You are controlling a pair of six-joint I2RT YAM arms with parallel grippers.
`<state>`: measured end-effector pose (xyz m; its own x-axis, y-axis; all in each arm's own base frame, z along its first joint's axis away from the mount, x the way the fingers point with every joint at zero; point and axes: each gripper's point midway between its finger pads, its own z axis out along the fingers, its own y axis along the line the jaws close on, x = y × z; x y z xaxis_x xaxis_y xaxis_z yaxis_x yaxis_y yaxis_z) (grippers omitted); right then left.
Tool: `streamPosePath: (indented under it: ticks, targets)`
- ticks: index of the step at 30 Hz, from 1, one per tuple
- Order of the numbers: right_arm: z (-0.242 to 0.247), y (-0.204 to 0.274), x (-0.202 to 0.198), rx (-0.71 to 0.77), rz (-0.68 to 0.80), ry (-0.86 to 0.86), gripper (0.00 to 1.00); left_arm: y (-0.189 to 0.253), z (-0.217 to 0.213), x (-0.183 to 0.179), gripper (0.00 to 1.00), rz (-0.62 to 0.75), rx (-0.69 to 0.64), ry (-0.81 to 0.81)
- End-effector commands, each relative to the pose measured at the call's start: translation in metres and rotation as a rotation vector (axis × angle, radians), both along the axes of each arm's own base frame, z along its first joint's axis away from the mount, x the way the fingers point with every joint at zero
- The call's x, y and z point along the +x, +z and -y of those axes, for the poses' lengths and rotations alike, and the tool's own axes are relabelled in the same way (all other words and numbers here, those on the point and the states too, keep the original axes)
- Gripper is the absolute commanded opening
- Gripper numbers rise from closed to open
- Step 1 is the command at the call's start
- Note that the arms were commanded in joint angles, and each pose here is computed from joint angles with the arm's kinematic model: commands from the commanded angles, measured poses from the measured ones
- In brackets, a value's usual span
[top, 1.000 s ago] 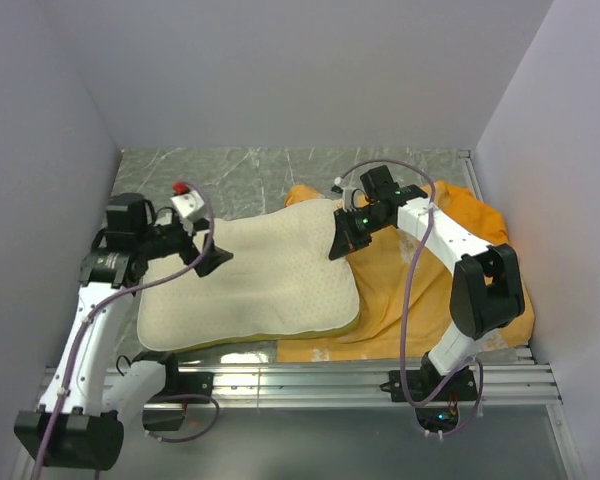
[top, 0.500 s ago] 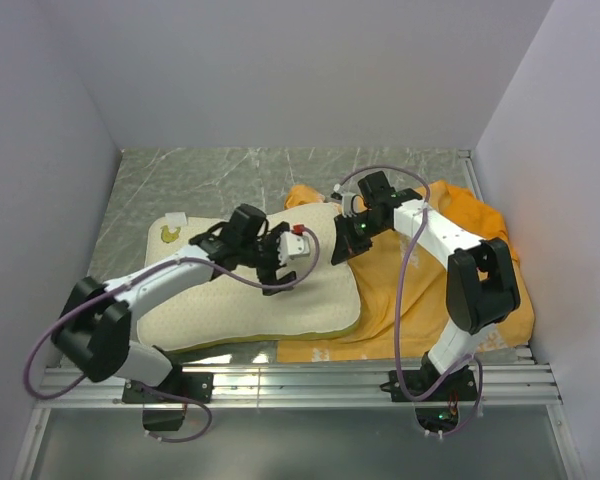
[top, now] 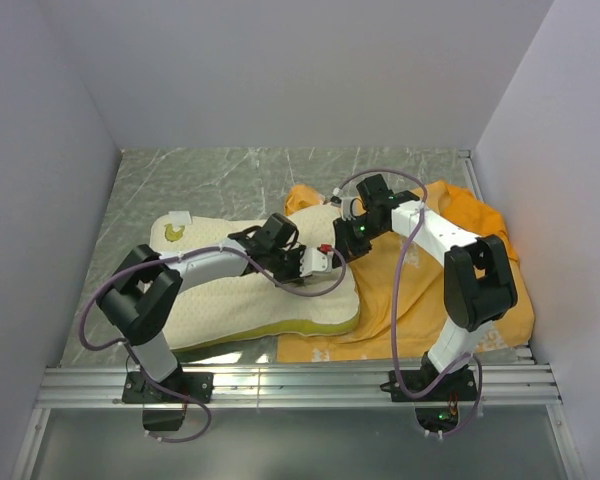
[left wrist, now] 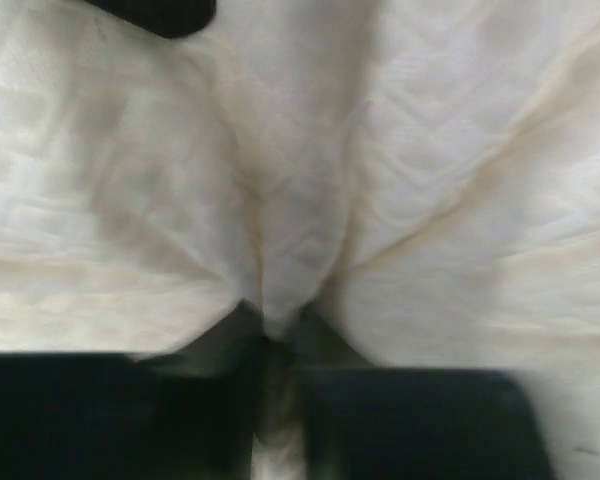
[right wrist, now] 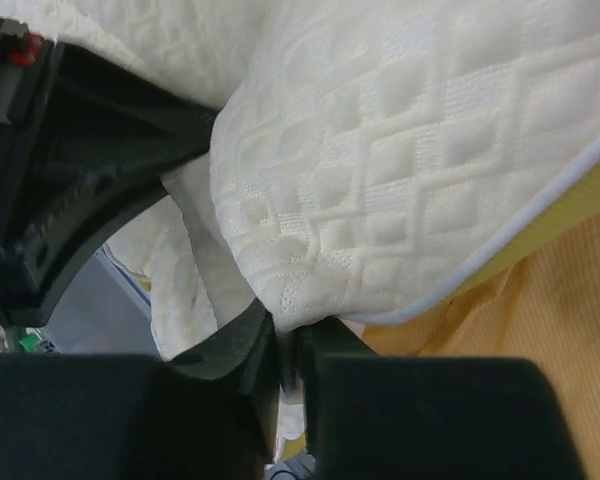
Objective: Put the pillow into the pillowcase
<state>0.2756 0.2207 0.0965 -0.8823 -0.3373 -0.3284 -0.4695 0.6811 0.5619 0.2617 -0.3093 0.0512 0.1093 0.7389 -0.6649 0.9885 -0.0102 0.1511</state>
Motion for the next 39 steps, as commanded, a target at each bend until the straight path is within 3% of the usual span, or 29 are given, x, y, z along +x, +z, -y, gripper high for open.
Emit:
streamPosePath:
  ticks: [1,3,6,10,14,28,37,39]
  targets:
    - [-0.002,0.013,0.008,0.024,0.042,-0.004,0.29,-0.029,-0.013,-0.028,0.01,-0.122,0.134,-0.086]
    - [0.012,0.021,0.017,-0.003,0.078,-0.048,0.61,-0.022,-0.024,-0.03,0.0,-0.174,0.132,-0.076]
    - [0.052,0.028,0.038,-0.097,0.148,-0.175,0.66,0.004,-0.035,-0.03,0.0,-0.178,0.026,-0.051]
    - [0.096,0.026,0.055,-0.289,0.246,-0.294,0.61,0.041,-0.044,-0.025,0.0,-0.119,-0.079,-0.007]
    - [0.095,0.004,0.056,-0.344,0.201,-0.299,0.51,0.065,-0.049,-0.03,0.0,-0.075,-0.145,0.0]
    - [0.037,-0.044,0.056,-0.3,0.087,-0.181,0.56,0.073,-0.072,-0.016,0.0,-0.174,-0.219,0.104]
    - [0.018,-0.059,0.052,-0.315,0.081,-0.121,0.46,0.071,-0.077,-0.017,0.0,-0.172,-0.21,0.113]
    - [0.018,-0.063,0.053,-0.324,0.075,-0.118,0.37,0.07,-0.078,-0.016,0.0,-0.171,-0.206,0.11]
